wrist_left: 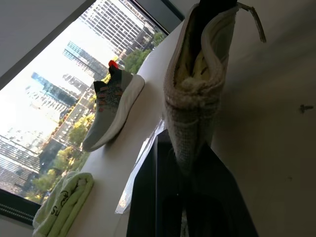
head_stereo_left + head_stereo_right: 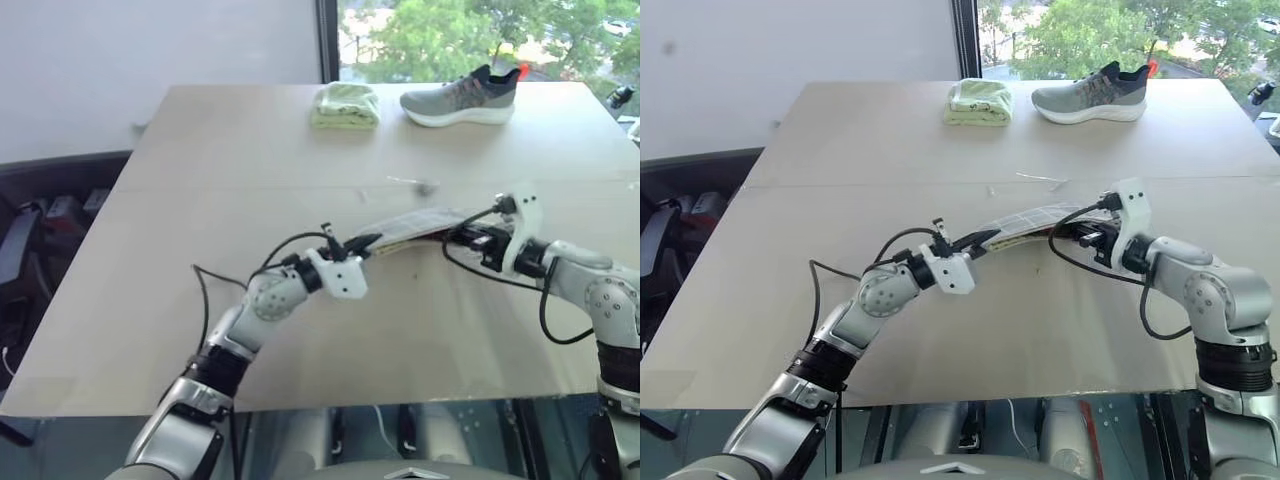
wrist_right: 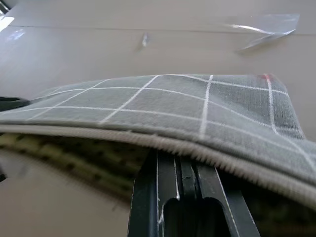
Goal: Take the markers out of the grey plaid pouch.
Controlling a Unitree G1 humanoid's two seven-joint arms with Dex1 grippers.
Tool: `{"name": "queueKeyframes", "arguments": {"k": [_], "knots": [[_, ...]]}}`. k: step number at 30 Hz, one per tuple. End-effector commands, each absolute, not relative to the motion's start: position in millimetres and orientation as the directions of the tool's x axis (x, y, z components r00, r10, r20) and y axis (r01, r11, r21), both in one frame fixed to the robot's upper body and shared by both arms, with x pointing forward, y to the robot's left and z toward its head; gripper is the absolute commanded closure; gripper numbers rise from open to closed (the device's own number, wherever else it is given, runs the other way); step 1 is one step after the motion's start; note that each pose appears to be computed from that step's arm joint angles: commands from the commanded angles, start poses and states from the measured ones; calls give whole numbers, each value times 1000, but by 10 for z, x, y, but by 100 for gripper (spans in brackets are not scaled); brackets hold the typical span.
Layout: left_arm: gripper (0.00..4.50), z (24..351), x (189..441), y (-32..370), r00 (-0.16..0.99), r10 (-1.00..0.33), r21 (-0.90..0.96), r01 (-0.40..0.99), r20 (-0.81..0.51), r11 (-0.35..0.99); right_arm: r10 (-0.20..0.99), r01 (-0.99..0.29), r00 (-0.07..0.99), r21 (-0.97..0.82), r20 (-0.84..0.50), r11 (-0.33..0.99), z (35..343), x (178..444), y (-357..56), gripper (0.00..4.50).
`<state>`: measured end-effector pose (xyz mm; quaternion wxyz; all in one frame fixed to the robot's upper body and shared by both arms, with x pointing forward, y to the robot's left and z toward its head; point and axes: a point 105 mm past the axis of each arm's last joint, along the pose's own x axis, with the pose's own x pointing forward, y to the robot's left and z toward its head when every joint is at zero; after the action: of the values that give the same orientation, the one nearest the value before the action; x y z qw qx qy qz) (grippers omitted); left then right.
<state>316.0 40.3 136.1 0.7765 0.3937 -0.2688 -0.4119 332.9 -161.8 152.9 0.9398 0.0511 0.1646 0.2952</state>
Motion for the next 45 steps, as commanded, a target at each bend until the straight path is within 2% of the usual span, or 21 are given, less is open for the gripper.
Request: {"name": "queueKeyframes", "arguments": {"k": [1,2,3,4,6,9,10,11,12,15,18,23,26,30,31,32,33,36,41,45], "knots": [[450,1613,3055,259,456,-875,774,491,162,399,552,-573,786,7,-280,820,1625,3399,-1620,446],[450,1604,3035,226,442,-885,741,542,148,395,552,-602,773,-88,-311,794,1617,3397,-1617,446],[450,1591,3023,205,434,-890,702,591,139,398,558,-633,757,-169,-341,755,1611,3385,-1610,395],[450,1582,3013,193,428,-894,674,622,133,398,563,-654,744,-218,-361,724,1604,3375,-1606,367],[450,1568,3002,179,419,-900,613,682,121,400,578,-710,700,-322,-419,626,1606,3320,-1588,267],[450,1550,2962,135,387,-917,531,759,97,376,552,-729,684,-471,-477,497,1646,3309,-1611,144],[450,1539,2944,122,375,-923,509,779,88,365,546,-729,683,-500,-485,467,1659,3313,-1609,90],[450,1532,2925,108,364,-928,487,798,83,356,551,-740,669,-521,-499,426,1663,3299,-1582,61],[450,1531,2913,97,355,-932,467,813,79,349,554,-750,655,-532,-514,393,1658,3285,-1559,12],[450,1536,2885,62,328,-942,430,842,69,325,569,-769,624,-550,-536,326,1618,3272,-1482,12],[450,1546,2889,23,312,-948,421,853,64,309,560,-790,592,-556,-580,258,1436,3298,-1435,12],[450,1539,2896,4,303,-951,416,859,58,298,517,-774,595,-613,-616,160,1192,3458,-1461,12],[450,1528,2903,15,307,-950,420,857,52,300,517,-767,598,-625,-613,145,1124,3499,-1478,96],[450,1523,2922,38,321,-946,423,851,51,312,520,-749,611,-649,-597,134,1110,3534,-1494,271],[450,1520,2927,45,327,-944,426,848,49,315,525,-746,612,-652,-591,135,1116,3535,-1489,329],[450,1512,2937,57,334,-942,433,843,44,319,530,-743,614,-655,-585,137,1125,3536,-1483,343],[450,1498,2954,70,346,-938,441,836,36,326,532,-740,615,-659,-582,136,1137,3532,-1481,379],[450,1432,3058,113,405,-914,527,780,-14,338,533,-726,618,-679,-578,106,1295,3480,-1453,413],[450,1385,3188,154,467,-883,596,723,-46,351,534,-712,639,-689,-554,136,1551,3422,-1396,417],[450,1363,3231,165,495,-867,632,690,-59,351,523,-715,648,-678,-554,168,1635,3365,-1409,417]]}}
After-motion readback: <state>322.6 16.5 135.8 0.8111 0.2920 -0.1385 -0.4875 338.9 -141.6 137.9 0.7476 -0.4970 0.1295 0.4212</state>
